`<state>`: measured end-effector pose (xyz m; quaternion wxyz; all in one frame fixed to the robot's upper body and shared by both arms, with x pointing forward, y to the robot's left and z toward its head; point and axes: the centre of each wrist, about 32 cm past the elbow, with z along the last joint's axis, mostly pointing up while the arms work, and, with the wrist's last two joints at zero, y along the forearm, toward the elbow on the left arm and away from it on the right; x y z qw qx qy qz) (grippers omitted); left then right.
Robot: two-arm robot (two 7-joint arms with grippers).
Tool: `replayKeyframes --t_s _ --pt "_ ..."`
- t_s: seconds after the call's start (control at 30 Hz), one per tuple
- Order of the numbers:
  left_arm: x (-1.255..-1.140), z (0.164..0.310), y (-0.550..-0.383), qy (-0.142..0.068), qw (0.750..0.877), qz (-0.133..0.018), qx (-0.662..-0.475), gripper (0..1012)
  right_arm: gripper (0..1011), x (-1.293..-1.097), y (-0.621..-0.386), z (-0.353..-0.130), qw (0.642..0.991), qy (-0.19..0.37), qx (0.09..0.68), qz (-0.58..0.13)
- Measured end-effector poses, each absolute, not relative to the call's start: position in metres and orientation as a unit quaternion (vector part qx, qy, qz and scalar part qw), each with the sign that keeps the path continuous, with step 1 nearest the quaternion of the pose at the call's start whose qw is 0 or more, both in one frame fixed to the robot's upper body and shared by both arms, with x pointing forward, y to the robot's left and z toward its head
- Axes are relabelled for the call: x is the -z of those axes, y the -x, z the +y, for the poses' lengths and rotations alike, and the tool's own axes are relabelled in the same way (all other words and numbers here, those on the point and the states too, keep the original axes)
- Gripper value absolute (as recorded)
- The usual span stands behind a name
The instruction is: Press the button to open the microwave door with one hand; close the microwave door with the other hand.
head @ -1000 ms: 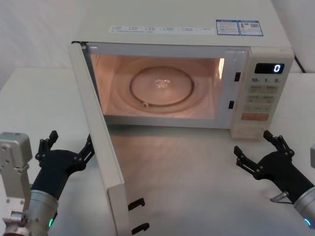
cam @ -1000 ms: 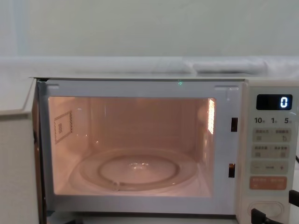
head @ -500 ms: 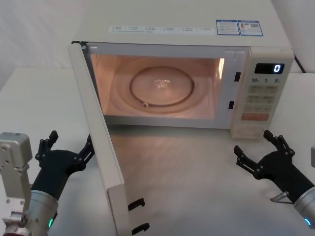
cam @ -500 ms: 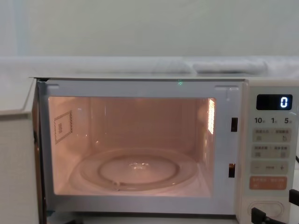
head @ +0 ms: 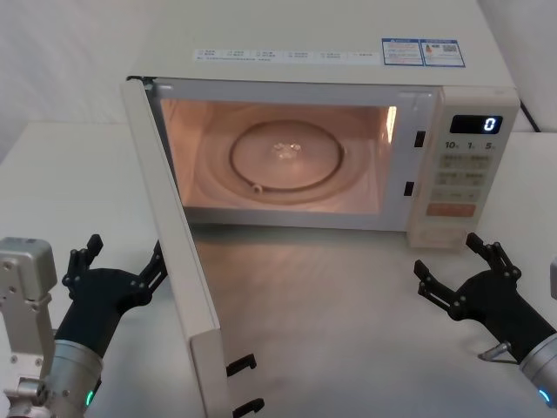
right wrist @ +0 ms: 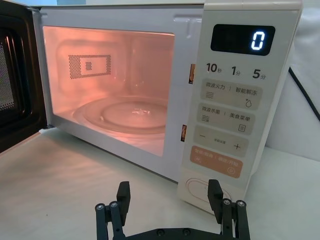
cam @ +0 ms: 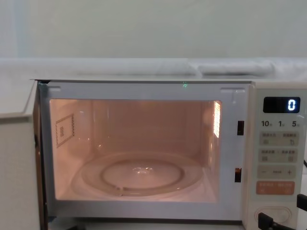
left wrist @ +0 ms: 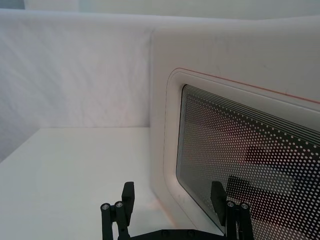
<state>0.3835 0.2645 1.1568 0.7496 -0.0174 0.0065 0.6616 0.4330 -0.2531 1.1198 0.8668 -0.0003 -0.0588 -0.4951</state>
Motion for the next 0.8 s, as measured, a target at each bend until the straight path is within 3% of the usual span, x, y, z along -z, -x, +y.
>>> replayKeyframes --t_s 0.8 --pt "-1.1568 0.2645 -0.3835 0.017 0.75 0.006 -0.662 1001 1002 -1.1198 -0.433 -0.2531 0.867 0.0 0.495 -0.059"
